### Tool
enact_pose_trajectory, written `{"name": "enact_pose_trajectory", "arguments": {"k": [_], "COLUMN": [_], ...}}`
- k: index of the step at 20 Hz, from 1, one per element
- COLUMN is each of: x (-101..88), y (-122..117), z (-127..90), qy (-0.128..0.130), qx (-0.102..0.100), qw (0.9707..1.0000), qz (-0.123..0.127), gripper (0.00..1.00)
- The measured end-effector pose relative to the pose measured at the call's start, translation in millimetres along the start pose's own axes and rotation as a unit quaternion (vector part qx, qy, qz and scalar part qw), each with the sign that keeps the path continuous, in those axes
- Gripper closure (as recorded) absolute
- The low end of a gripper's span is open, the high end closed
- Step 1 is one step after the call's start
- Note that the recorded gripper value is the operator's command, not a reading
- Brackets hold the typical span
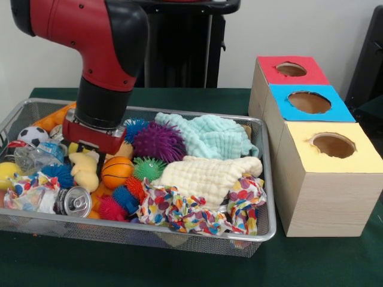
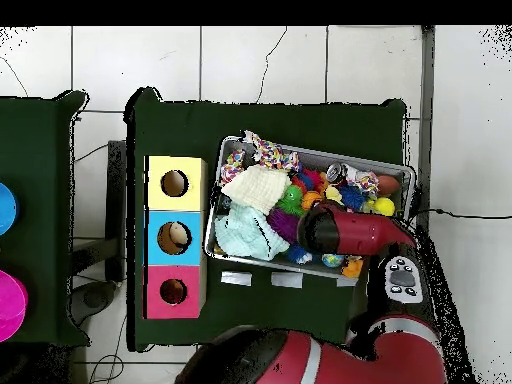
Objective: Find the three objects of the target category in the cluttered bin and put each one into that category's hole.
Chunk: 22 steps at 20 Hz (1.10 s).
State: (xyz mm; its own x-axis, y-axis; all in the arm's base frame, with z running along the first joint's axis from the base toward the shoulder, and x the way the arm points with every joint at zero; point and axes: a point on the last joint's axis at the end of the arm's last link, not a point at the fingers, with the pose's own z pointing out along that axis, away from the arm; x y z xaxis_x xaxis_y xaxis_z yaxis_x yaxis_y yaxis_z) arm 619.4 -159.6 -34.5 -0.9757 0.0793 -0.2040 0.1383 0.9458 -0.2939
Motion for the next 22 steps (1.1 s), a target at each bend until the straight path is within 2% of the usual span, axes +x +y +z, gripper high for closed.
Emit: {"name": "enact_pose_trajectory", "arguments": {"k": [2, 5, 6, 7, 8, 12, 13, 14, 19, 22], "x": [-0.9, -4.1, -5.1, -7.0, -7.8, -8.9, -8.9, -8.1, 0.5, 8.5], "y": [7.0, 24.0, 31.7, 41.8, 46.5, 56.1, 56.9, 59.9, 63.8, 65.4], "z": [-5.8, -21.8, -29.3, -41.5, -48.1, -67.8, -69.7, -77.6, -88.4, -92.0], "qy": [-0.014, -0.053, -0.071, -0.097, -0.111, -0.147, -0.151, -0.165, -0.18, -0.177], "qx": [0.002, 0.007, 0.008, 0.01, 0.011, 0.015, 0.015, 0.017, 0.021, 0.024], "qw": [0.9998, 0.9977, 0.9961, 0.9929, 0.9909, 0.9845, 0.9838, 0.9807, 0.9767, 0.9768], "qz": [-0.012, -0.04, -0.052, -0.068, -0.075, -0.094, -0.096, -0.103, -0.115, -0.118], "gripper": [1.0, 1.0, 1.0, 1.0, 1.0, 1.0, 1.0, 1.0, 1.0, 1.0]}}
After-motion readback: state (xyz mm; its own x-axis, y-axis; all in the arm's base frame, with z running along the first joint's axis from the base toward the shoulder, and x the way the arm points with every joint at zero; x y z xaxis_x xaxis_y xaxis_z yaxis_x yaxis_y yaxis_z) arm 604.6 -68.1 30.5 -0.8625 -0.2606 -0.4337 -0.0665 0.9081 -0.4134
